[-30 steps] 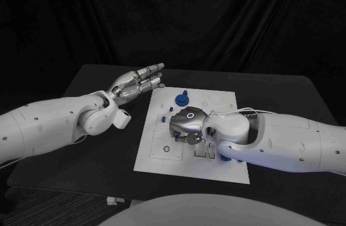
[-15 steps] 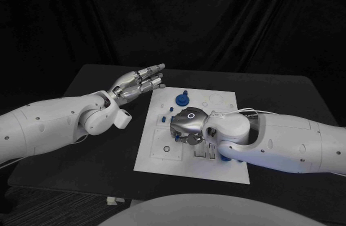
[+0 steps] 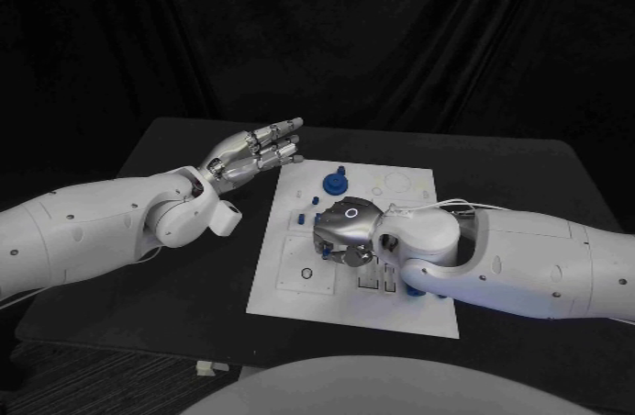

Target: Assemble the parts on the task board

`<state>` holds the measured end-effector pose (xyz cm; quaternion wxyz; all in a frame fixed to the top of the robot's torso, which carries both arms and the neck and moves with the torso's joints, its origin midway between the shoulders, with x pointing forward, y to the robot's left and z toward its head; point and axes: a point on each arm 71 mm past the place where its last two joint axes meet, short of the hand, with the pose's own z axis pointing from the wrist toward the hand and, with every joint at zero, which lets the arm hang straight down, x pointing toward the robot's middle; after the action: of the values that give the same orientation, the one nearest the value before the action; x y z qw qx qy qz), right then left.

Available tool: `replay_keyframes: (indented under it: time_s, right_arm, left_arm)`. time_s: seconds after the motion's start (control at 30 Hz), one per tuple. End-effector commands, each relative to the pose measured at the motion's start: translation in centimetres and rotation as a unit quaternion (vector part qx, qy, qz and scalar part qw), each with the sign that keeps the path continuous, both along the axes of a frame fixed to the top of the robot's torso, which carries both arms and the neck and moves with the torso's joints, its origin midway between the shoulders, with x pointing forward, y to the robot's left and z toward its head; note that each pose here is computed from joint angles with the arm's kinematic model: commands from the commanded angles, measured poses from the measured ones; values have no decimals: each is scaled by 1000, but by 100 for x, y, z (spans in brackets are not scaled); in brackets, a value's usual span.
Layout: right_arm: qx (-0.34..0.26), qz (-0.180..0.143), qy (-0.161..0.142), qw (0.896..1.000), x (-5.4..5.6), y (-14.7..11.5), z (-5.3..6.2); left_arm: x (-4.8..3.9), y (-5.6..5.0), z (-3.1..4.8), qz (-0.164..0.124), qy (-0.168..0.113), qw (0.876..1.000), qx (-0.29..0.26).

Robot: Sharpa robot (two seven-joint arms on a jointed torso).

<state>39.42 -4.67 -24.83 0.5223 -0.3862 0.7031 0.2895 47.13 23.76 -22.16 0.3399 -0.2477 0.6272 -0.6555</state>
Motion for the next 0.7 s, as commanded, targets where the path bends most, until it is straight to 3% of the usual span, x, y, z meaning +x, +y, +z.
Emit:
replay_keyframes:
  time_s: [0.03, 0.7]
  right_arm:
    - [-13, -9, 4, 1000, -6, -22, -44]
    - [-14, -12, 4, 1000, -6, -39, -43]
  left_arm:
    - [-7, -16, 0, -5, 3, 1000, -7]
    - [-5, 8, -10, -3, 7, 1000, -3]
